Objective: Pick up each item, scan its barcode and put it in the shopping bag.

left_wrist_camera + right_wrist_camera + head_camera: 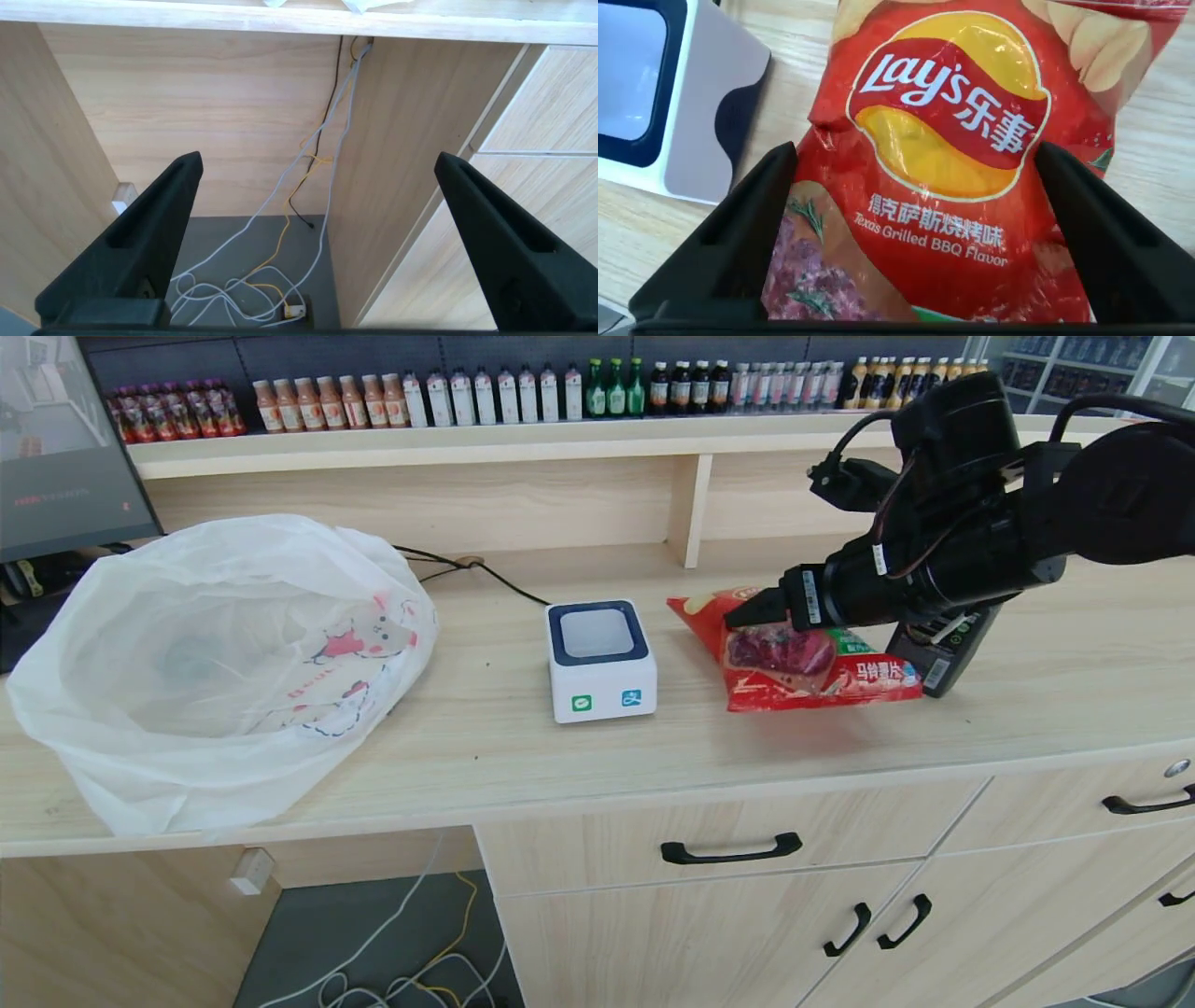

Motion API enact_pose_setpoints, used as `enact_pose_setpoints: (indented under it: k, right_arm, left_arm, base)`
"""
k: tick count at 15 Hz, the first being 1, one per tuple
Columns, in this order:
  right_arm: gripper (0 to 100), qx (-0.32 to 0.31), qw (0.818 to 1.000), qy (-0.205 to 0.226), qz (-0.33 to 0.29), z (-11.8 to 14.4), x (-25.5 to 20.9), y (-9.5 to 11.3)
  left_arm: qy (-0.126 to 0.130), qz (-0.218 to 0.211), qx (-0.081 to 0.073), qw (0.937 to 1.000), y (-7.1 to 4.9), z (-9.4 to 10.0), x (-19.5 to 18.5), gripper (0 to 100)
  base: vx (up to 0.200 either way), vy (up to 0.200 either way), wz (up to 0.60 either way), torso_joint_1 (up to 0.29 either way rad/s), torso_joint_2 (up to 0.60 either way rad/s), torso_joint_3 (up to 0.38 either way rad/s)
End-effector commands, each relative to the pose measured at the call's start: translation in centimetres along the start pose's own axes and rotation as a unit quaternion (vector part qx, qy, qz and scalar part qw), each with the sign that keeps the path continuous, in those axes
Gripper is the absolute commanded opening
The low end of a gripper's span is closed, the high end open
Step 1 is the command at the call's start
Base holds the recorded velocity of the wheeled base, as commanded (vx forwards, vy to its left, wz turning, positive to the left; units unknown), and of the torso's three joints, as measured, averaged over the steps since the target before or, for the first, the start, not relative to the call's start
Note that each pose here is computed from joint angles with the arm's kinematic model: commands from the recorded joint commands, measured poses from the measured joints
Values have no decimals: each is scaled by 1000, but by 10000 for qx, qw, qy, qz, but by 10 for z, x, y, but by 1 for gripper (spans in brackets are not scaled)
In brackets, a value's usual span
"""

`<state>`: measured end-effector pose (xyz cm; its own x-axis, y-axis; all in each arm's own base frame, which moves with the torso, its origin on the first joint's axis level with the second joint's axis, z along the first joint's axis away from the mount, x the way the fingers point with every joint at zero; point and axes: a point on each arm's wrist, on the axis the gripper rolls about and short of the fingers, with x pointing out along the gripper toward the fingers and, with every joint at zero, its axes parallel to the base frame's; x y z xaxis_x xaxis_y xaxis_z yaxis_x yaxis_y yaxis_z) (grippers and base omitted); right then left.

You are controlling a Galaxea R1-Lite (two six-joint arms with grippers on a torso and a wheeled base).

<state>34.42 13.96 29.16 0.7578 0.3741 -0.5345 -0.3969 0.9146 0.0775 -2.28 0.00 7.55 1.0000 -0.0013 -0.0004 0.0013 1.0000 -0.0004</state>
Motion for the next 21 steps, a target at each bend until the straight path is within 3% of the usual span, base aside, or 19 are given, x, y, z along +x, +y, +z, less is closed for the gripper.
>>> enact_pose_setpoints:
  k: [1,11,15,21]
  right_arm:
    - [100,-29,9999,130,40,-4,9,2]
    - [100,-64,9978,655,35,-8,24,-2]
    - [100,74,9932,1154,-109,-19,37,-16]
    - [100,90,9909,1339,-45,-26,52,-16]
  left_arm:
    - [-2,-1,-6,10000,0,0,0,100]
    - [-2,-1,-6,10000,0,0,0,100]
    - [-2,-1,-6,10000,0,0,0,100]
    - [-2,-1,-6,10000,0,0,0,100]
  base:
    - [0,0,0,0,0,0]
    - [0,0,0,0,0,0]
    - [0,0,0,0,0,0]
    - [0,0,0,0,0,0]
